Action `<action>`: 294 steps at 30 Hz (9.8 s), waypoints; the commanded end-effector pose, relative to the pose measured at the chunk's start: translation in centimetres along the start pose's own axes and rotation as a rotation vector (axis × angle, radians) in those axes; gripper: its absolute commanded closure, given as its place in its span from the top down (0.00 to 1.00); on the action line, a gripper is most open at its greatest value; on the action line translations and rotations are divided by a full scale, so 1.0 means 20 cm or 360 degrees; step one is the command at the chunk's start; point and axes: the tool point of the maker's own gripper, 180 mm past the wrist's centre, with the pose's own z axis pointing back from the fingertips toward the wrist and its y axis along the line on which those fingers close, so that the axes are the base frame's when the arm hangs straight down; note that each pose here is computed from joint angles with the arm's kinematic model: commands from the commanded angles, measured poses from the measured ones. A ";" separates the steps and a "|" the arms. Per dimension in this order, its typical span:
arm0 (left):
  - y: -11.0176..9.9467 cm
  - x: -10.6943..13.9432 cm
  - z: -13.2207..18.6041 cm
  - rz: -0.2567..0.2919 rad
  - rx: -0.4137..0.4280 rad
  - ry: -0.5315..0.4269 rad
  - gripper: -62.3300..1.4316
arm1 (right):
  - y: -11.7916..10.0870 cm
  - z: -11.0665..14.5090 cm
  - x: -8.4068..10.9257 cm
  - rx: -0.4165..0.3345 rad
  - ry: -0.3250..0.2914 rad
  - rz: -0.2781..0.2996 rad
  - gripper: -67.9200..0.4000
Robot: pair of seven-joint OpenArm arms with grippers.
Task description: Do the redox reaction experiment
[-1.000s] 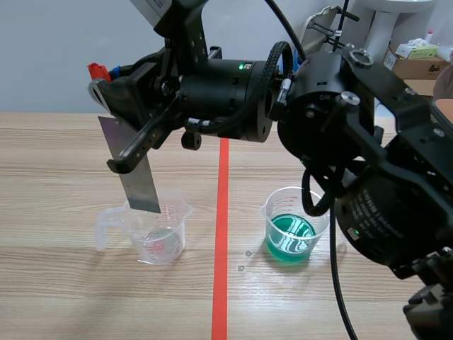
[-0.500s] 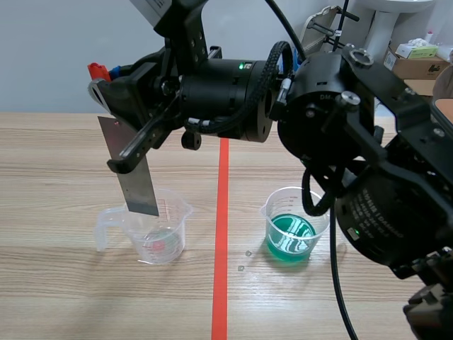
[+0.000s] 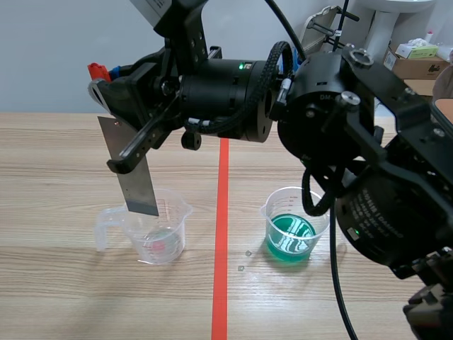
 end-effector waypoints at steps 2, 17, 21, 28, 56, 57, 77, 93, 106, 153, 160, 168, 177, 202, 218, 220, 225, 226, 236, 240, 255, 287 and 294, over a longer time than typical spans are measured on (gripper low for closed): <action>0.00 0.04 -0.01 0.0000 0.0005 -0.0055 1.00 | -0.01 -0.01 0.08 0.0005 -0.0069 0.0028 0.02; 0.00 0.03 -0.01 -0.0002 -0.0006 -0.0049 1.00 | -0.01 -0.01 0.08 0.0005 -0.0069 0.0028 0.02; 0.00 0.03 -0.01 -0.0002 -0.0006 -0.0049 1.00 | -0.01 -0.01 0.08 0.0005 -0.0069 0.0028 0.02; 0.00 0.03 -0.01 -0.0002 -0.0006 -0.0049 1.00 | -0.01 -0.01 0.08 0.0005 -0.0069 0.0028 0.02; 0.00 0.03 -0.01 -0.0002 -0.0006 -0.0050 1.00 | -0.01 -0.01 0.08 0.0005 -0.0069 0.0028 0.02; 0.00 0.03 -0.01 -0.0002 -0.0006 -0.0051 1.00 | -0.01 -0.01 0.08 0.0005 -0.0069 0.0028 0.02; 0.00 0.07 -0.01 -0.0002 -0.0006 -0.0116 1.00 | -0.01 0.00 0.07 0.0005 -0.0067 0.0024 0.02; -0.01 0.07 -0.01 -0.0002 -0.0009 -0.0113 1.00 | -0.02 -0.01 0.03 -0.0004 -0.0047 0.0014 0.02; -0.01 0.07 -0.01 -0.0005 -0.0020 -0.0108 1.00 | -0.07 -0.01 -0.16 -0.0053 -0.0011 -0.0059 0.02; -0.01 0.07 -0.01 -0.0005 -0.0020 -0.0108 1.00 | -0.05 -0.01 -0.35 -0.0050 -0.0051 0.0195 0.02; -0.01 0.07 -0.01 -0.0005 -0.0020 -0.0108 1.00 | -0.05 0.00 -0.41 -0.0050 -0.0029 0.0163 0.02; -0.01 0.07 -0.01 -0.0005 -0.0020 -0.0108 1.00 | -0.05 0.00 -0.38 -0.0047 -0.0076 0.0163 0.02; -0.01 0.07 -0.01 -0.0005 -0.0020 -0.0108 1.00 | -0.05 0.00 -0.38 -0.0047 -0.0075 0.0163 0.02; -0.01 0.07 -0.01 -0.0005 -0.0020 -0.0108 1.00 | -0.01 0.00 -0.42 0.0026 -0.0020 0.0182 1.00; -0.01 0.07 -0.01 -0.0005 -0.0020 -0.0108 1.00 | -0.01 0.00 -0.42 0.0026 -0.0021 0.0182 1.00; -0.01 0.07 -0.01 -0.0005 -0.0020 -0.0108 1.00 | -0.01 0.00 -0.42 0.0026 -0.0021 0.0182 1.00; -0.01 0.07 -0.01 -0.0005 -0.0020 -0.0108 1.00 | -0.01 0.00 -0.42 0.0026 -0.0021 0.0182 1.00; -0.01 0.07 -0.01 -0.0005 -0.0020 -0.0108 1.00 | -0.01 0.00 -0.42 0.0026 -0.0021 0.0182 1.00; -0.01 0.07 -0.01 -0.0005 -0.0020 -0.0108 1.00 | -0.01 0.00 -0.42 0.0026 -0.0021 0.0182 1.00; -0.01 0.07 -0.01 -0.0005 -0.0020 -0.0108 1.00 | -0.01 0.00 -0.42 0.0026 -0.0021 0.0182 1.00; -0.01 0.07 -0.01 -0.0005 -0.0020 -0.0108 1.00 | -0.01 0.00 -0.42 0.0026 -0.0021 0.0182 1.00; -0.01 0.05 -0.01 -0.0005 -0.0020 -0.0083 1.00 | -0.01 0.00 -0.42 0.0026 -0.0021 0.0182 1.00; -0.01 0.05 -0.01 -0.0005 -0.0020 -0.0083 1.00 | -0.01 0.00 -0.42 0.0026 -0.0021 0.0181 1.00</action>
